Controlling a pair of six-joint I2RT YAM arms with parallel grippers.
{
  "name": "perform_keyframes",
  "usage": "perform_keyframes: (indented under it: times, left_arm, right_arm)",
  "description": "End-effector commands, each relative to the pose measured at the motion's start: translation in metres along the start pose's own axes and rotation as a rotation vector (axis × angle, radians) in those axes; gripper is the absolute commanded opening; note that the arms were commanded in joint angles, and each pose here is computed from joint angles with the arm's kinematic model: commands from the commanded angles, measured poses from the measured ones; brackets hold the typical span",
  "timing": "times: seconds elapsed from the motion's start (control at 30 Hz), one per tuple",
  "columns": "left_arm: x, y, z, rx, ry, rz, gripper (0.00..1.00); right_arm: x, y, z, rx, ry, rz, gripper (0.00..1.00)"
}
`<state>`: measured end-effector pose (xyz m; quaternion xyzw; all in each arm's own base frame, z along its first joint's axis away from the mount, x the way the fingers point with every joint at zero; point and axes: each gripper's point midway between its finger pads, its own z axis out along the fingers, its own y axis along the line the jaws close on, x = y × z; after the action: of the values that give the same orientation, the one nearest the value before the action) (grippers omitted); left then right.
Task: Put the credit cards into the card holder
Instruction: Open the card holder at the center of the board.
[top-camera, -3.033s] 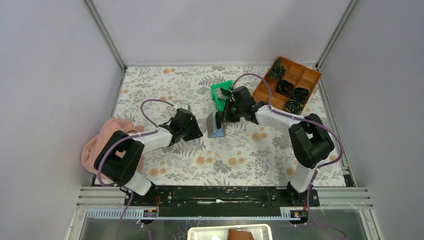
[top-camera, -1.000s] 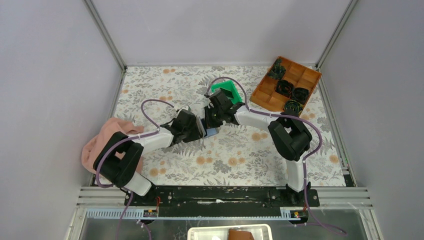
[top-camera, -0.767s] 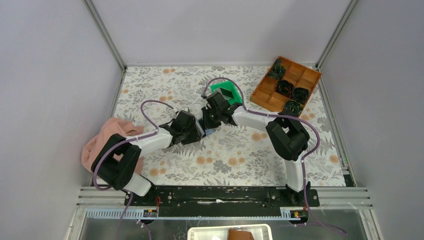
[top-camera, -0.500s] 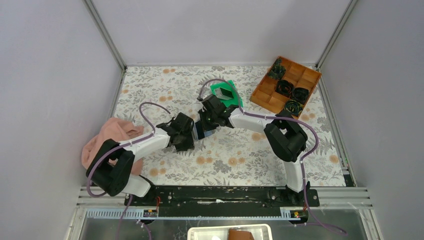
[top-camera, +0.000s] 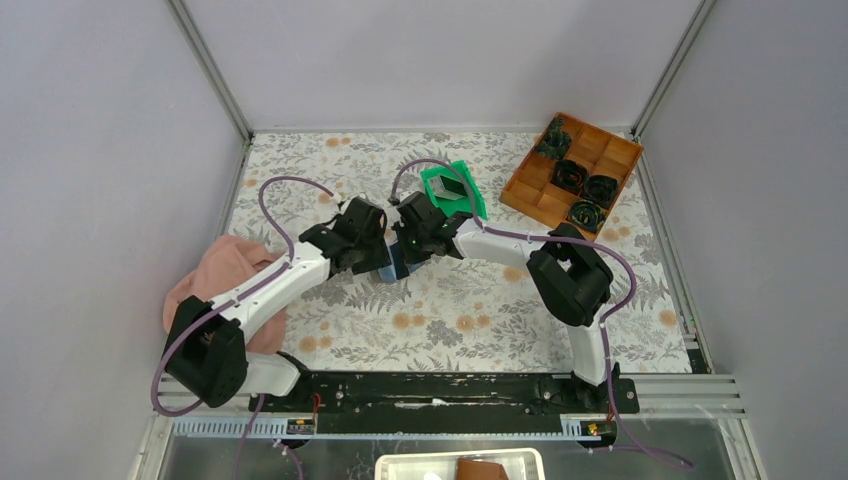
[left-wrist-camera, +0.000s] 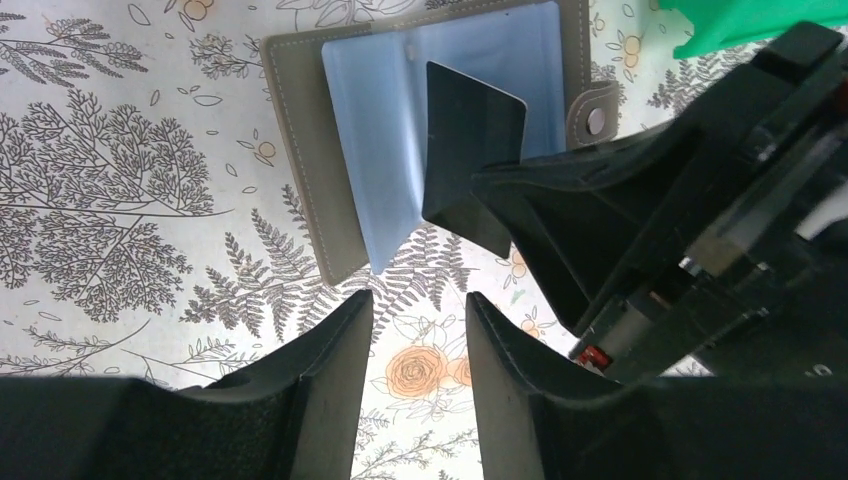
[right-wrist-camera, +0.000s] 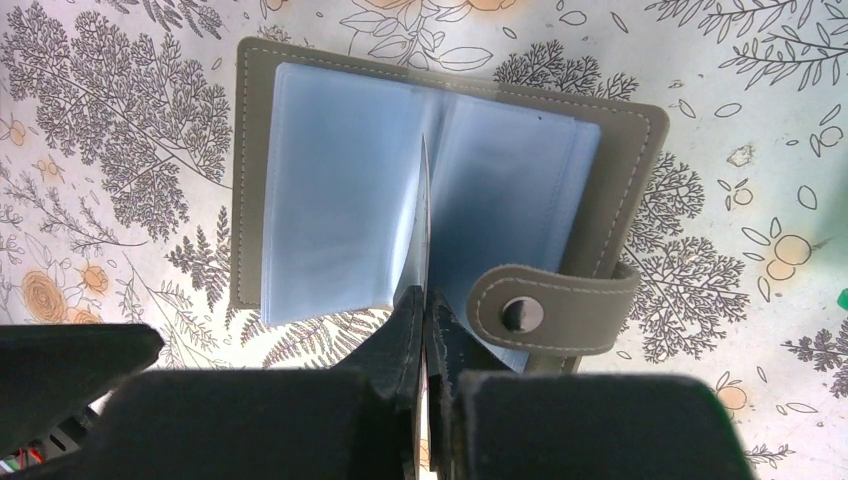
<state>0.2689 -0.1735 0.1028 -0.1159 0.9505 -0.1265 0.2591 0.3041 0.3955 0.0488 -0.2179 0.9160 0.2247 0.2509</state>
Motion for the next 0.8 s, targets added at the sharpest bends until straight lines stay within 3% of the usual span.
perform_keyframes:
  times: [0.0,0.4,0.77]
  left_arm:
    - [-0.007,0.007,0.009,-0.047,-0.023,-0.036,0.47]
    - [-0.024,-0.005,0.023,0.061,-0.149,-0.132,0.47]
    - [-0.032,-0.016,0.029,0.111,-0.182,-0.146,0.46]
  right_arm:
    - [0.005,-0.011,0.001,0.071,0.024,-0.041,0.0]
    - [0.01,-0.011,0.005,0.063,0.033,-0.019,0.0]
    - [0.012,-0.01,0.007,0.06,0.043,-0.01,0.0]
